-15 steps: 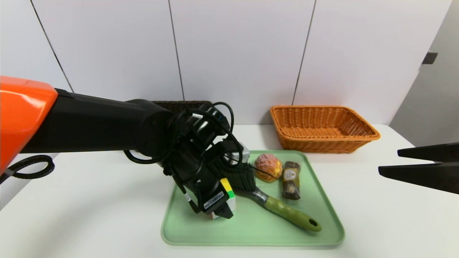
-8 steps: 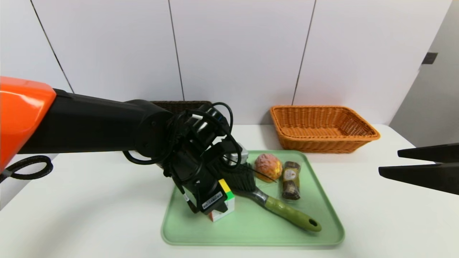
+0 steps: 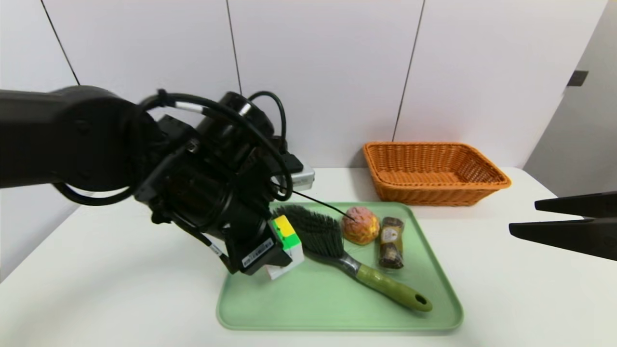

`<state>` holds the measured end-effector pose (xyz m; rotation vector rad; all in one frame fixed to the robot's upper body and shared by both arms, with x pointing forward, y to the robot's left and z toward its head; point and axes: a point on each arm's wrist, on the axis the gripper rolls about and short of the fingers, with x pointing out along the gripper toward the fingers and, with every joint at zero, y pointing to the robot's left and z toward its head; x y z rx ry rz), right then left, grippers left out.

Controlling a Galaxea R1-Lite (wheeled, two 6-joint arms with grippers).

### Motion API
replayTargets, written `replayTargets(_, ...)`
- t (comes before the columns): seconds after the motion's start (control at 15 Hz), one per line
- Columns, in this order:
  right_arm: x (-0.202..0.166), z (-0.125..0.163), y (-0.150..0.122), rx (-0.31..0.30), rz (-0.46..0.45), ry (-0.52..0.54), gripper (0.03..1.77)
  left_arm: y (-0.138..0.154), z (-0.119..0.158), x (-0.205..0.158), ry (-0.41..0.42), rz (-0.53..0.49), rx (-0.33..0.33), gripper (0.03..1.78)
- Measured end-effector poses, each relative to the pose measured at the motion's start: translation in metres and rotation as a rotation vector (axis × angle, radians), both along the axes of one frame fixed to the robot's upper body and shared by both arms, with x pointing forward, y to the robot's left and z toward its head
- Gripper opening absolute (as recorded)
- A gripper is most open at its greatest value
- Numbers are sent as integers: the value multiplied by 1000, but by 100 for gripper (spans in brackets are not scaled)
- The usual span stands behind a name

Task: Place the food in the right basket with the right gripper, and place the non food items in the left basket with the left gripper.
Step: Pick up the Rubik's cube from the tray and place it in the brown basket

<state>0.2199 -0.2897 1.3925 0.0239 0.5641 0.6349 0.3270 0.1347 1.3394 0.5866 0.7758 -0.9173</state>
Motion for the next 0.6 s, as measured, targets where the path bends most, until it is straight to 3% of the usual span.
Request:
replayTargets(0.27,0,0,0,-1,0,0,170,41,51,-9,-162,143,-70,93)
replayTargets(0.6,1,-1,0,-2,0,4,170,81,101,26,-329,353,-175,93)
